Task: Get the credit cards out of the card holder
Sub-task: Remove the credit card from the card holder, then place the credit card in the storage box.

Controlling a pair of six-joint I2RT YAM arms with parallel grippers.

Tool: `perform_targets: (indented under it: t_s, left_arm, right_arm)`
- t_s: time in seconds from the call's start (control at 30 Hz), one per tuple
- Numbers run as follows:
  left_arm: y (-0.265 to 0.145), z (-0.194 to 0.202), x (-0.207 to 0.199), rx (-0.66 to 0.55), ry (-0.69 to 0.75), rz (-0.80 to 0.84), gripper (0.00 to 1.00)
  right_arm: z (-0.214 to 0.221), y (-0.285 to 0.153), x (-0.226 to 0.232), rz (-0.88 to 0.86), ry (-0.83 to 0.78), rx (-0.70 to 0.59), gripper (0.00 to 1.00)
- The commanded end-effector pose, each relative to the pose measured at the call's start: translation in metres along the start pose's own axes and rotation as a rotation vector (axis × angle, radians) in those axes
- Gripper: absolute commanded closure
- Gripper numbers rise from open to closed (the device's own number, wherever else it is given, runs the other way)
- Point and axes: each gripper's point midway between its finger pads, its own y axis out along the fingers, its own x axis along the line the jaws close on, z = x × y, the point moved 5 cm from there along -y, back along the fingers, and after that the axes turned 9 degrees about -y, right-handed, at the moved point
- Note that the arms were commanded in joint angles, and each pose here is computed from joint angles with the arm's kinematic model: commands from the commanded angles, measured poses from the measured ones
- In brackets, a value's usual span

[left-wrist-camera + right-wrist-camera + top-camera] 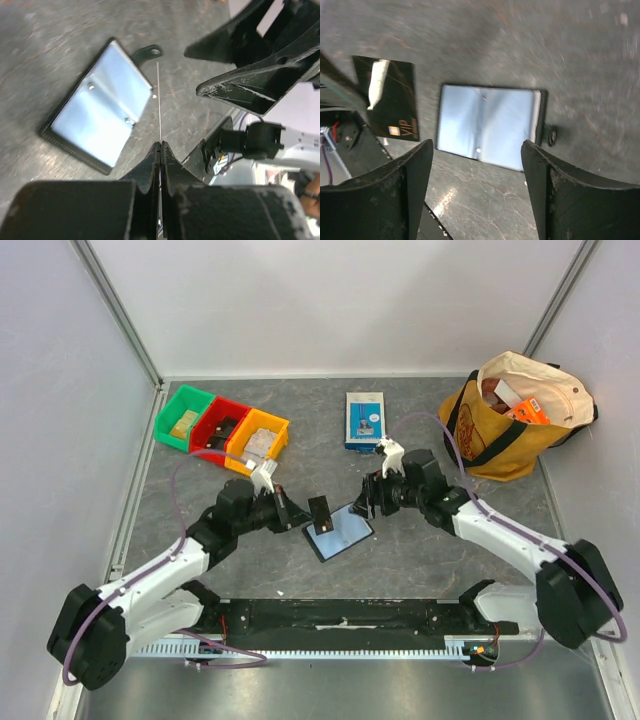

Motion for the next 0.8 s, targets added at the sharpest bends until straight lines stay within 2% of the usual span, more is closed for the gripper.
perform_targets:
  t_s: [0.0,0.27,0.5,0.77]
  left_arm:
    - [-0.011,-0.008,-0.039,0.170,0.375,0.106,0.98]
    - [-0.031,-0.024,-0.067,0.359,0.723,0.093,0.98]
    - [-0.042,-0.028,-0.088,0.454,0.910,0.166,0.98]
    - [-0.048,-0.025,-0.101,0.518,0.986,0.220,0.98]
  right_arm:
    - [-0.051,-0.035,0.034,-0.151,-0.230,-0.121,0.20]
    - [-0.106,-0.073,0.073,-0.300,-0.539,-0.240,0.19]
    - [-0.108,-0.057,0.100,-0.434,-0.728,-0.135,0.20]
    - [-0.094,-0.032,0.115,-0.550,-0.784,-0.023,0.34]
